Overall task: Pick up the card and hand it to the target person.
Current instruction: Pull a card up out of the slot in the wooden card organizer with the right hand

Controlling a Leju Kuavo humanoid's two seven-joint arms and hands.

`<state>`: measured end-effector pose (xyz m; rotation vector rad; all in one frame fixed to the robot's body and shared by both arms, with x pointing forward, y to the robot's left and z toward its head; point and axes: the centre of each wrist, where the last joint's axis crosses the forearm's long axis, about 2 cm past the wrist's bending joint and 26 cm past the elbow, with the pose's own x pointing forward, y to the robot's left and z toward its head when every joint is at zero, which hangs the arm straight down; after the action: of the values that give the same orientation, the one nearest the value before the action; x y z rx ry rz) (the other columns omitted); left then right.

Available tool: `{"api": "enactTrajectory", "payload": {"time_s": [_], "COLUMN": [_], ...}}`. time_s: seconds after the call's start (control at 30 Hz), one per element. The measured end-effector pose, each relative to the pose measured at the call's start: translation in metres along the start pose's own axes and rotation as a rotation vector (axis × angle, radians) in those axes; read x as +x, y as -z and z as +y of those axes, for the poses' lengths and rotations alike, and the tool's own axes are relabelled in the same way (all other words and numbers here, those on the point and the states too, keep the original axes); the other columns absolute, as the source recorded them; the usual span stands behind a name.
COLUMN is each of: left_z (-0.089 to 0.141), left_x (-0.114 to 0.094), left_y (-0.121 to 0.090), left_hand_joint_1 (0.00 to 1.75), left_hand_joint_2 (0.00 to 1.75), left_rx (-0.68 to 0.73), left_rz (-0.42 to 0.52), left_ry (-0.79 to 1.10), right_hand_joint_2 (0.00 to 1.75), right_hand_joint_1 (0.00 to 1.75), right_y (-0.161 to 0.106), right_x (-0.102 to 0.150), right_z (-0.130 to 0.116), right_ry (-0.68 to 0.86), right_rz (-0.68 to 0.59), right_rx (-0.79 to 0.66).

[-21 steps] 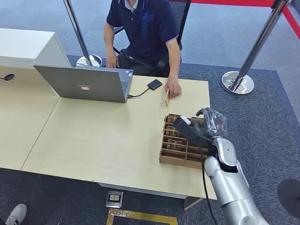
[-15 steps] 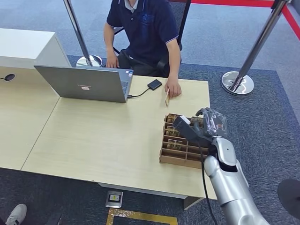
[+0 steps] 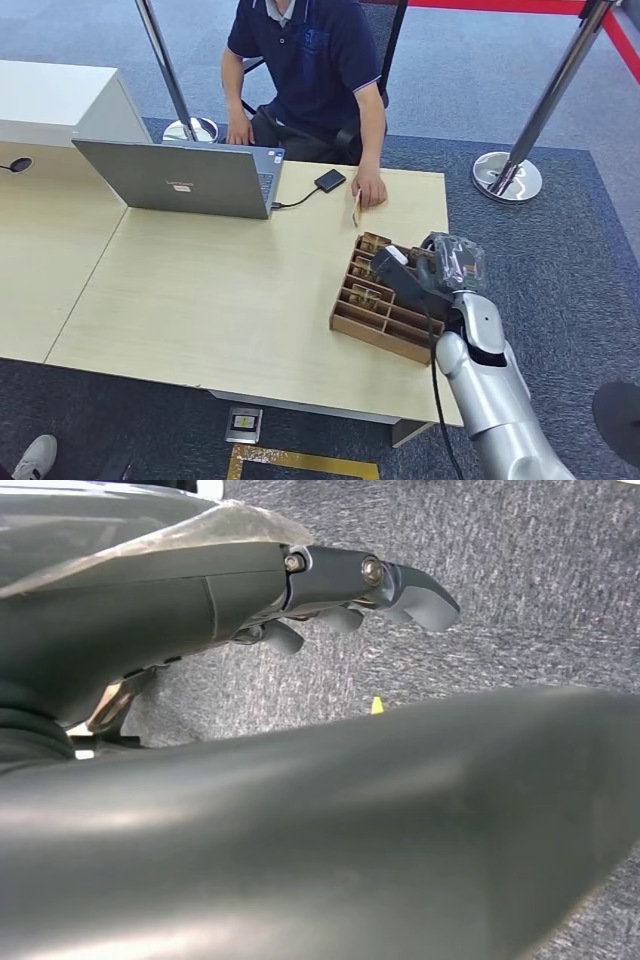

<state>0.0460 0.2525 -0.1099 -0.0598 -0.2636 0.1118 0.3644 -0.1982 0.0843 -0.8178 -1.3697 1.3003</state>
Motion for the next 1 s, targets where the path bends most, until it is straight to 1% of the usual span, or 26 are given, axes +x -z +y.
{"api": "enactTrajectory", "payload": {"time_s": [0.23,0.3,0.37,0.43,0.5,0.83,0.9,1.0], "left_z": [0.000,0.000,0.001,0.001,0.002,0.001,0.001,0.000], "left_x": [0.000,-0.001,-0.001,0.000,0.000,0.000,0.001,0.003], "left_y": [0.000,0.000,0.000,0.000,0.000,0.000,0.000,0.000], "left_hand_joint_1": [0.00,0.00,0.00,0.00,0.00,0.00,0.00,0.00], "left_hand_joint_2": [0.00,0.00,0.00,0.00,0.00,0.00,0.00,0.00], "left_rx": [0.001,0.001,0.001,-0.001,-0.002,-0.009,-0.014,-0.025], "left_rz": [0.000,0.000,-0.002,-0.006,-0.009,-0.023,-0.026,-0.031], "left_ry": [-0.005,-0.004,-0.003,-0.001,0.001,0.020,0.031,0.054], "right_hand_joint_2": [1.75,1.75,1.75,1.75,1.75,1.75,1.75,1.75], "right_hand_joint_1": [1.24,1.25,1.35,1.59,1.75,1.75,1.75,1.75], "right_y": [-0.003,-0.005,-0.008,-0.012,-0.015,-0.032,-0.031,-0.021], "right_x": [0.004,0.004,0.006,0.009,0.011,0.025,0.029,0.037], "right_z": [-0.003,-0.005,-0.009,-0.014,-0.018,-0.053,-0.063,-0.078], "right_ry": [-0.025,-0.032,-0.044,-0.055,-0.058,-0.073,-0.080,-0.099], "right_rz": [-0.035,-0.045,-0.066,-0.092,-0.112,-0.256,-0.286,-0.327], "right_rx": [-0.034,-0.046,-0.075,-0.107,-0.128,-0.264,-0.293,-0.316]}}
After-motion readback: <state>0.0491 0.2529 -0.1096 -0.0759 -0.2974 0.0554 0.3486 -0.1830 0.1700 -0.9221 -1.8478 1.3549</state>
